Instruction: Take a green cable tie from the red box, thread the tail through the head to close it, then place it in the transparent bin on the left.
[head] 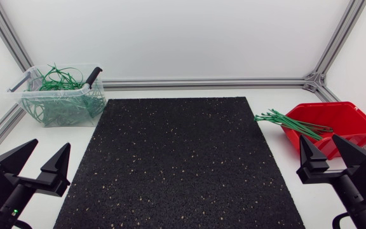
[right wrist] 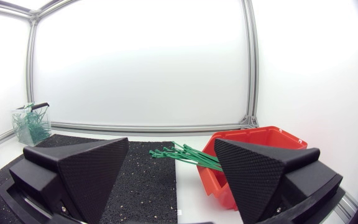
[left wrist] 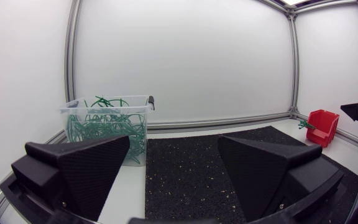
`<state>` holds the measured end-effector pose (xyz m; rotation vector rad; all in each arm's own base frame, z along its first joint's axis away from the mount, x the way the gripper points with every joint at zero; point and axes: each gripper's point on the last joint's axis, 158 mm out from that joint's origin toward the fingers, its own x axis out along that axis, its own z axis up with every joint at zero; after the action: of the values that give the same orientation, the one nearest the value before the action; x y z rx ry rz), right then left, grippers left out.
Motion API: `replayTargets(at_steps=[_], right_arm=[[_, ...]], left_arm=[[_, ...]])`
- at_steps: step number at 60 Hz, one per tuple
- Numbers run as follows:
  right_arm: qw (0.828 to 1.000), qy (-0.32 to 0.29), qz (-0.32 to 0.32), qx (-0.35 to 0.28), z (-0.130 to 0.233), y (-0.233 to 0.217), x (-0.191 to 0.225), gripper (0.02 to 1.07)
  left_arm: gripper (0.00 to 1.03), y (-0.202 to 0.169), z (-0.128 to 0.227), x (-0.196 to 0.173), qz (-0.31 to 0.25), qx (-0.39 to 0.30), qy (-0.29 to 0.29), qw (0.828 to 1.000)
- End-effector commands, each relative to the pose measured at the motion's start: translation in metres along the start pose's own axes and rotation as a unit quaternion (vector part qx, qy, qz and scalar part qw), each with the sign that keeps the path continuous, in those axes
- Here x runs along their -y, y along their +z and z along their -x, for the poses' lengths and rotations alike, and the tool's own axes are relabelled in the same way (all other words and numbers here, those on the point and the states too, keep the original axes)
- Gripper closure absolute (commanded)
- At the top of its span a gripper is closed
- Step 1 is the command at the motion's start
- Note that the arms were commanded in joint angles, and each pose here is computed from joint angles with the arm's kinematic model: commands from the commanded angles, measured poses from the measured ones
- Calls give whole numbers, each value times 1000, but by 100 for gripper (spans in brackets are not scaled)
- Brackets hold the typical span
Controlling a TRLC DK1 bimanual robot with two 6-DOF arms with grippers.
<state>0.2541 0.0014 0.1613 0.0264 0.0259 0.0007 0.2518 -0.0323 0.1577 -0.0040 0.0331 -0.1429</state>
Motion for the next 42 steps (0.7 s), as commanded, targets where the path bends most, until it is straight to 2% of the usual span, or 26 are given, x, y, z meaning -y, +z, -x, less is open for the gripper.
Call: replayTargets(at_steps=[1, 15, 42], right_arm=[[1000, -2, -12, -7, 0, -9, 1, 6], [1000, -4, -11, -4, 0, -6, 2, 6], [999, -10, -12, 35, 7, 37, 4, 7]], left_arm=[[4, -22, -2, 2, 11, -24, -4, 1000], [4, -22, -2, 2, 11, -24, -5, 1000], [4, -22, -2, 2, 11, -24, -5, 1000]])
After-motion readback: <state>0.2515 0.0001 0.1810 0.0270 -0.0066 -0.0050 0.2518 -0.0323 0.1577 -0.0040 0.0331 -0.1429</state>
